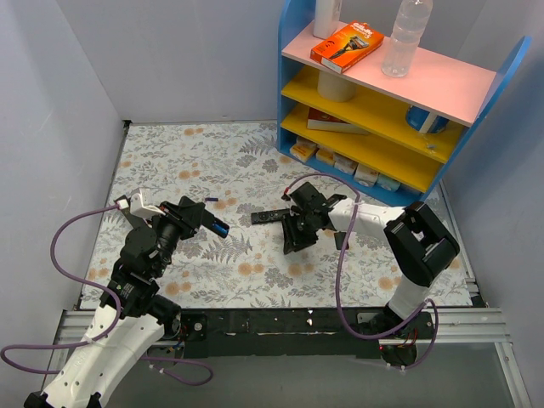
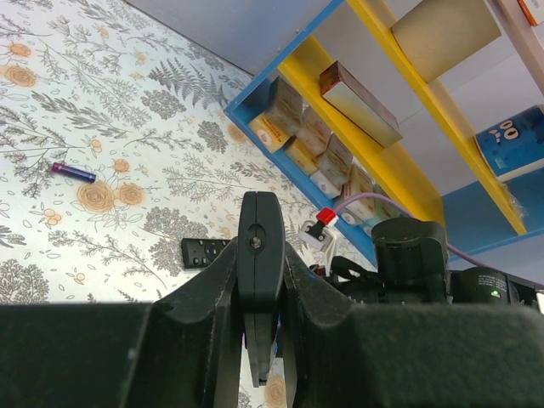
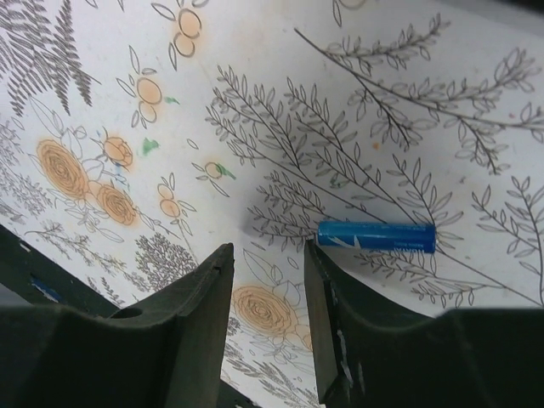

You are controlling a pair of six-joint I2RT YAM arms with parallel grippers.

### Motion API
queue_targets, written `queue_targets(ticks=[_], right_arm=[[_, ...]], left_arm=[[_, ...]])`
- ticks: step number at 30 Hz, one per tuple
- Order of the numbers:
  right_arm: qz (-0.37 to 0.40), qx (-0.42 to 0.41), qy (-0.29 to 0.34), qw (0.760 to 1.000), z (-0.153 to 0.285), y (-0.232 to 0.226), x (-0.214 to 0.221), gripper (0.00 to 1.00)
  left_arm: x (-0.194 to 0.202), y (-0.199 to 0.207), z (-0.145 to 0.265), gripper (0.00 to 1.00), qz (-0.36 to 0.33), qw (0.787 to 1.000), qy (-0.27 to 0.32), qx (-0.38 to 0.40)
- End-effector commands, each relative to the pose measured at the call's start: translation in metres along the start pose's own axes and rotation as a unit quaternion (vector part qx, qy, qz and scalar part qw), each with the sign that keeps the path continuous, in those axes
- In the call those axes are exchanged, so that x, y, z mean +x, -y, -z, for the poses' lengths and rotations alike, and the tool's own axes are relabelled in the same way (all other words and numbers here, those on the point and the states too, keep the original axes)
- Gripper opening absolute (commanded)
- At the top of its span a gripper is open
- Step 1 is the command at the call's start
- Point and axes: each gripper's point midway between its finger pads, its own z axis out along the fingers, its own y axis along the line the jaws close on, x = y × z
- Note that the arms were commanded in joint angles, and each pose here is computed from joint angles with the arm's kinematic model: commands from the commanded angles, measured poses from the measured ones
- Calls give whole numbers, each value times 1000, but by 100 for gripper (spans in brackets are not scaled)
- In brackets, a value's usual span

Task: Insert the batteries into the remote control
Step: Pick up the battery from the center of the board.

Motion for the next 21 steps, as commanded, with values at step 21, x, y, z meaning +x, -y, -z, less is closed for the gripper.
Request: queue_targets(ticks=[21], right_arm=[[435, -10, 2, 900, 44, 1, -45, 49]], left_arm=[[-20, 10, 8, 0, 0, 1000, 28, 10]])
